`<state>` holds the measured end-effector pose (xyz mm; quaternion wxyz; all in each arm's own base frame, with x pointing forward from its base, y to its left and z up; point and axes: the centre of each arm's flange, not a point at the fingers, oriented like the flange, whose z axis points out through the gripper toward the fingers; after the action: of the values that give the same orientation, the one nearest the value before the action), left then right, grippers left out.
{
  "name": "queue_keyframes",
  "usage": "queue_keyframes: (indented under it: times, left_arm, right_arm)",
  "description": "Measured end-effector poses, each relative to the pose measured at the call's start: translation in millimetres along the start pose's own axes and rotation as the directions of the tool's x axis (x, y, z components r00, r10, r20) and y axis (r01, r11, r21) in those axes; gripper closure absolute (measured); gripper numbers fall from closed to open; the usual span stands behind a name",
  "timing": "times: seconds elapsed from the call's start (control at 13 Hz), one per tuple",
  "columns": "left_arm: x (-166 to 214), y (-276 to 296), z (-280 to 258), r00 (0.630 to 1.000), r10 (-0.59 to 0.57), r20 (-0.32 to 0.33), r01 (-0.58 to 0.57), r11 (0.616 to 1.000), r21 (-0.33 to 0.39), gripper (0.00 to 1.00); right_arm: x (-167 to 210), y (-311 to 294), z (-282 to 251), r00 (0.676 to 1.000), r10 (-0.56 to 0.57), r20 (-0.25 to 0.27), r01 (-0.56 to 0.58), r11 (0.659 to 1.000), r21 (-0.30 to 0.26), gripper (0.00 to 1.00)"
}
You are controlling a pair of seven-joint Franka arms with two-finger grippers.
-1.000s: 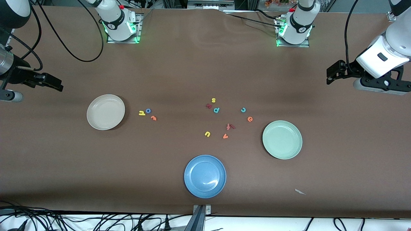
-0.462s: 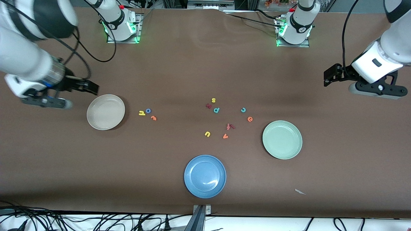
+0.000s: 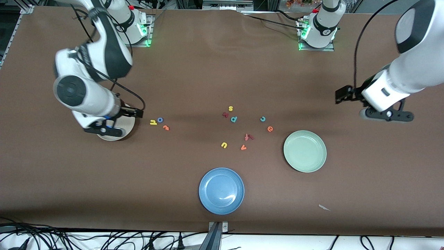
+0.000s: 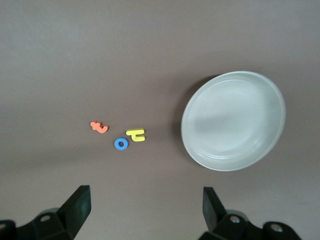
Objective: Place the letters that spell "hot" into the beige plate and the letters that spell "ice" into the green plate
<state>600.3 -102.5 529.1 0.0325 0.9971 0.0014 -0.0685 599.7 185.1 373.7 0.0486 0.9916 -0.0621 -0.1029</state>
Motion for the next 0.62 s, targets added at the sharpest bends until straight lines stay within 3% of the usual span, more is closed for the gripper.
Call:
queue_keyframes:
  times: [0.31,0.62]
  left_arm:
    - [21,44,40,0.974,-0.228,-0.013,0.227,0.974,-0.015,0.00]
    - [45,103,101,0.891,-0.453,-0.034,0.451,0.891,-0.047,0.00]
  right_arm:
    - [-2,-30,61,0.998,-0.039,0.054,0.039,0.999,-0.006,0.01]
    - [-17,-43,104,0.996,-0.069,0.057,0.069,0.998,0.000,0.01]
